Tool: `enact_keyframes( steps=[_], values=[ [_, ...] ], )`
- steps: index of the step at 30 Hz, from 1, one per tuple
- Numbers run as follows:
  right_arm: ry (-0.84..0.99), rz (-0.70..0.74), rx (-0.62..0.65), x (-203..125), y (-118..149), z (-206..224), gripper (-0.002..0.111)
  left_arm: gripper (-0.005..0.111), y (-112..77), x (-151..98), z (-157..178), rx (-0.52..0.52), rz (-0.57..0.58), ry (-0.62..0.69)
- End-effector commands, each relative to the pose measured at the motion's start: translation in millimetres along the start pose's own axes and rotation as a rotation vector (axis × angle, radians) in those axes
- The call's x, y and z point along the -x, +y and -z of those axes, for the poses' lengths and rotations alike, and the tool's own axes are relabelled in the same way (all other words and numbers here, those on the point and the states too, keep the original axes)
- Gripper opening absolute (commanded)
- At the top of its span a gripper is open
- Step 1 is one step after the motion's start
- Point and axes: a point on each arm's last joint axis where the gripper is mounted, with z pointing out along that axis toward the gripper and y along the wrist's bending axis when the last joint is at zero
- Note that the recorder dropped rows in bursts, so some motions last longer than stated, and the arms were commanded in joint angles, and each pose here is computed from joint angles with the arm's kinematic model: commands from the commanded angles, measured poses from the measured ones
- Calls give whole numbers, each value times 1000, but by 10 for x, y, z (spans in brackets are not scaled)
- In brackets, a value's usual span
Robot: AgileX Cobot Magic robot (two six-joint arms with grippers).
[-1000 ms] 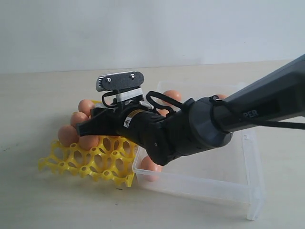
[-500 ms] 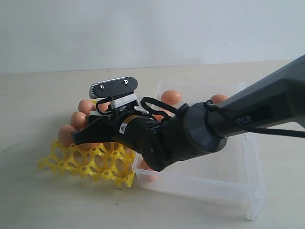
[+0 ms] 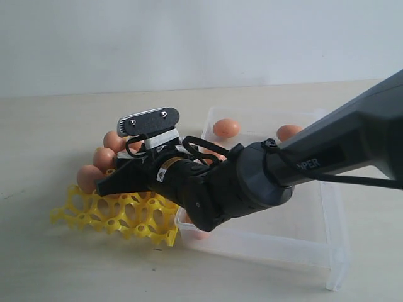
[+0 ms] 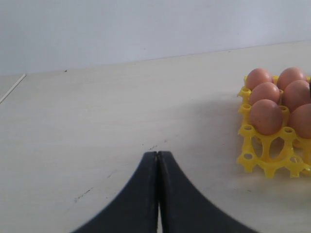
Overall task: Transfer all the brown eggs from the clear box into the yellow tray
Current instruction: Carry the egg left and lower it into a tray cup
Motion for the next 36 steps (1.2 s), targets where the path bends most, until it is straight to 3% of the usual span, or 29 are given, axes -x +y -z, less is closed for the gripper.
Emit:
enact_keyframes(
  steps=[1, 9, 26, 36],
  values=[
    [37, 0, -6, -78, -5, -22, 0, 0, 0, 27, 8, -1, 11, -23],
    [7, 15, 7, 80, 28, 52, 0, 0, 0, 27, 8, -1, 11, -23],
    [33, 78, 10, 62, 30, 55, 1, 0, 0, 27, 8, -1, 11, -23],
    [20, 78, 10, 73, 31, 55, 49, 0, 0, 27, 8, -1, 11, -23]
  ],
)
